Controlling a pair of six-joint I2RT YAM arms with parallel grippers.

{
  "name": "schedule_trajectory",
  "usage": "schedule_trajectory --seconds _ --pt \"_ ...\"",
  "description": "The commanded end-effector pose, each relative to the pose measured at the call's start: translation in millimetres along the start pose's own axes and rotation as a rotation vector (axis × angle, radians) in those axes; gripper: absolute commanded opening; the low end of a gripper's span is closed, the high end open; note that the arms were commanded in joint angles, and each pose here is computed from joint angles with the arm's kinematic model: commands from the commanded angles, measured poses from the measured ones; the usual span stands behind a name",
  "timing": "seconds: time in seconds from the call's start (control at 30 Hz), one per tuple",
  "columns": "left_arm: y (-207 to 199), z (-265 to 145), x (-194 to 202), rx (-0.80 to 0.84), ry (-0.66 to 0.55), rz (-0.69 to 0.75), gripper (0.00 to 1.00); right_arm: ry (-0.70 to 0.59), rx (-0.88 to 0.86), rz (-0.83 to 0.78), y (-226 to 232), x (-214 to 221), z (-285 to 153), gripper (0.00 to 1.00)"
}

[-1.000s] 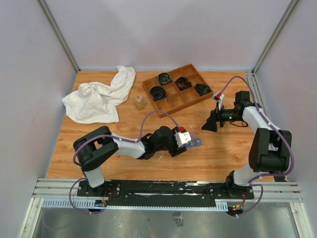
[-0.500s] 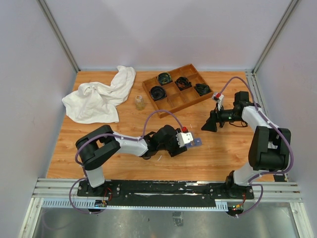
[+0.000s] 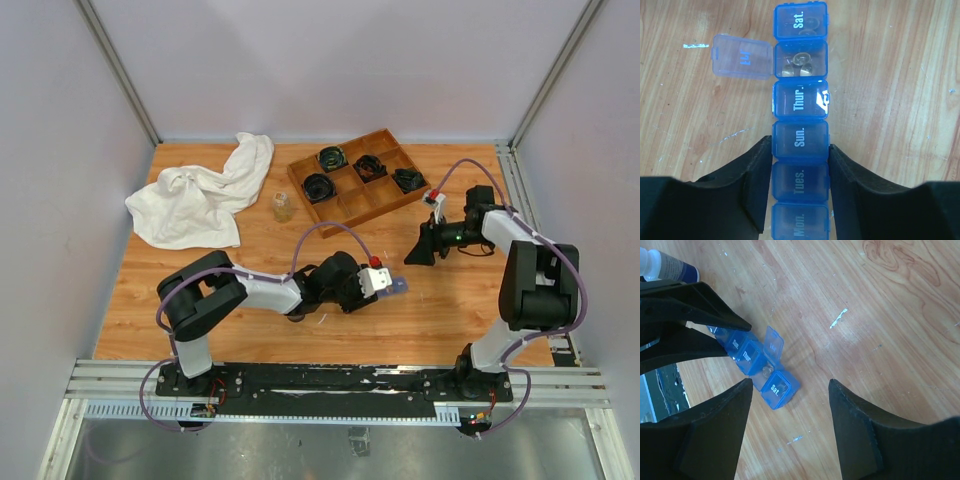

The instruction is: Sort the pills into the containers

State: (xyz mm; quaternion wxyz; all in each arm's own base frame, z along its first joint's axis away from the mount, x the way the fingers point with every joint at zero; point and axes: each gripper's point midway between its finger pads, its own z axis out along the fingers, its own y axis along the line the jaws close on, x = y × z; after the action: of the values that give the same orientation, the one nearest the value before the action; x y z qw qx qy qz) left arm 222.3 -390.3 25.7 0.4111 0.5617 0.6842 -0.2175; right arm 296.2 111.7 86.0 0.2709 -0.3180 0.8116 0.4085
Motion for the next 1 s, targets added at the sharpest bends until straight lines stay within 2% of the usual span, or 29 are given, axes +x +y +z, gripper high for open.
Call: schedule_trajectory --seconds 0.0,0.13,0.23,0.4,0.47,0.63,0.97 --pt "1 6 -4 0.021 -0.008 0.005 0.43 0.012 0.009 0.012 -4 -8 5 0.62" --pt "-1 6 -3 0.037 -0.006 0.013 0.24 0.027 0.022 0.046 -11 -9 12 0.53" --pt "-1 7 -3 0.049 -0.008 0.032 0.21 0.042 0.021 0.077 -15 -9 20 0.44" --pt "-1 8 -6 0.066 -0.016 0.055 0.20 0.092 0.026 0.145 -28 0 35 0.22" --pt "-1 8 -7 0.073 -0.020 0.054 0.20 0.114 0.014 0.153 -27 4 42 0.18" --pt "-2 10 -9 0.085 -0.030 0.046 0.19 0.152 -0.019 0.143 -19 12 51 0.12" --pt "-4 11 -6 0.098 -0.026 0.013 0.18 0.164 -0.159 0.146 7 20 53 0.09"
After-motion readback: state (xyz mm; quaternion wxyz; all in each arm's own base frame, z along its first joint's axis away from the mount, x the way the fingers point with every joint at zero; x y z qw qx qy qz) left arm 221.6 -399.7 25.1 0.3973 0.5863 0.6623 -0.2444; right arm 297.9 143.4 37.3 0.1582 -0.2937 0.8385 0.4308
